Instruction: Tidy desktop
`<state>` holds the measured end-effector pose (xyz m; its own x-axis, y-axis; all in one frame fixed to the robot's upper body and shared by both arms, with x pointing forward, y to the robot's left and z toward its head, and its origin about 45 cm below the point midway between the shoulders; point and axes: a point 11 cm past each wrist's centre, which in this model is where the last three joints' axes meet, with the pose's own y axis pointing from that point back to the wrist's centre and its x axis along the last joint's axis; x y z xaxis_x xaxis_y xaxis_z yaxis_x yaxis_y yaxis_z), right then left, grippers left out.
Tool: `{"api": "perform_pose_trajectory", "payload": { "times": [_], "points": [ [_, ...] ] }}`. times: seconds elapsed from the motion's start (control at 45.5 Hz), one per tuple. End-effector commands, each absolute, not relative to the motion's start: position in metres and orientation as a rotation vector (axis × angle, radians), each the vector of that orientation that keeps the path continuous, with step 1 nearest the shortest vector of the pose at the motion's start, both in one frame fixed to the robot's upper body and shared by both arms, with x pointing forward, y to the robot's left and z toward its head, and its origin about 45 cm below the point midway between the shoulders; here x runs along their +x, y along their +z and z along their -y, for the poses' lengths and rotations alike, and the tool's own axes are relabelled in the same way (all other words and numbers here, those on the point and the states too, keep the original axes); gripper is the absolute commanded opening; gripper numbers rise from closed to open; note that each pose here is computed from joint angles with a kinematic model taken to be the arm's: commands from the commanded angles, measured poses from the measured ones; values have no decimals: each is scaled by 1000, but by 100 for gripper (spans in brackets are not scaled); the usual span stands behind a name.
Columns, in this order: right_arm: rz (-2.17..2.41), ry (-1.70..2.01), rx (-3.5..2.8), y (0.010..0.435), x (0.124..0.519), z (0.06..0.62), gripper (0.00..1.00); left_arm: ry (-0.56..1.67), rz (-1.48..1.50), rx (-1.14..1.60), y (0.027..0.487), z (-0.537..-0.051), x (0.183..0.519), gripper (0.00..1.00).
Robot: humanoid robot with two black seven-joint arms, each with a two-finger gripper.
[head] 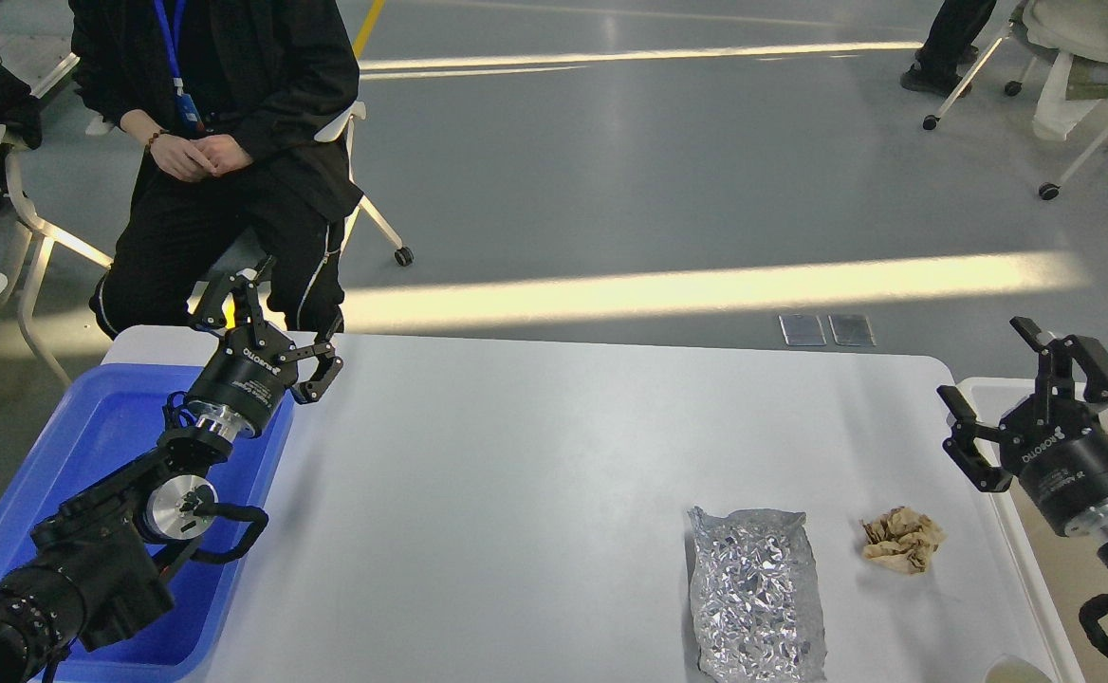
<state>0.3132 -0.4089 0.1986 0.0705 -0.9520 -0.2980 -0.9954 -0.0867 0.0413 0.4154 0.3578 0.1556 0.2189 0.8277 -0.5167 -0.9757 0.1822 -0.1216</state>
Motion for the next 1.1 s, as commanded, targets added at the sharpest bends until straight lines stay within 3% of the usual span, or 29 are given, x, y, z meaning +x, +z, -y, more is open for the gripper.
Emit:
{"api": "perform_pose_trajectory", "payload": {
  "times": [0.0, 0.681, 1.077],
  "points": [
    [-1974, 398, -2139, 194, 316, 401, 100, 1314, -372, -475, 156, -358, 415, 100],
    [-1915, 420, -2196, 192, 323, 380, 100, 1312, -373, -475, 156, -358, 415, 100],
    [-2054, 264, -2570, 247, 316, 421, 100, 1312, -373, -475, 156, -358, 415, 100]
  ]
}}
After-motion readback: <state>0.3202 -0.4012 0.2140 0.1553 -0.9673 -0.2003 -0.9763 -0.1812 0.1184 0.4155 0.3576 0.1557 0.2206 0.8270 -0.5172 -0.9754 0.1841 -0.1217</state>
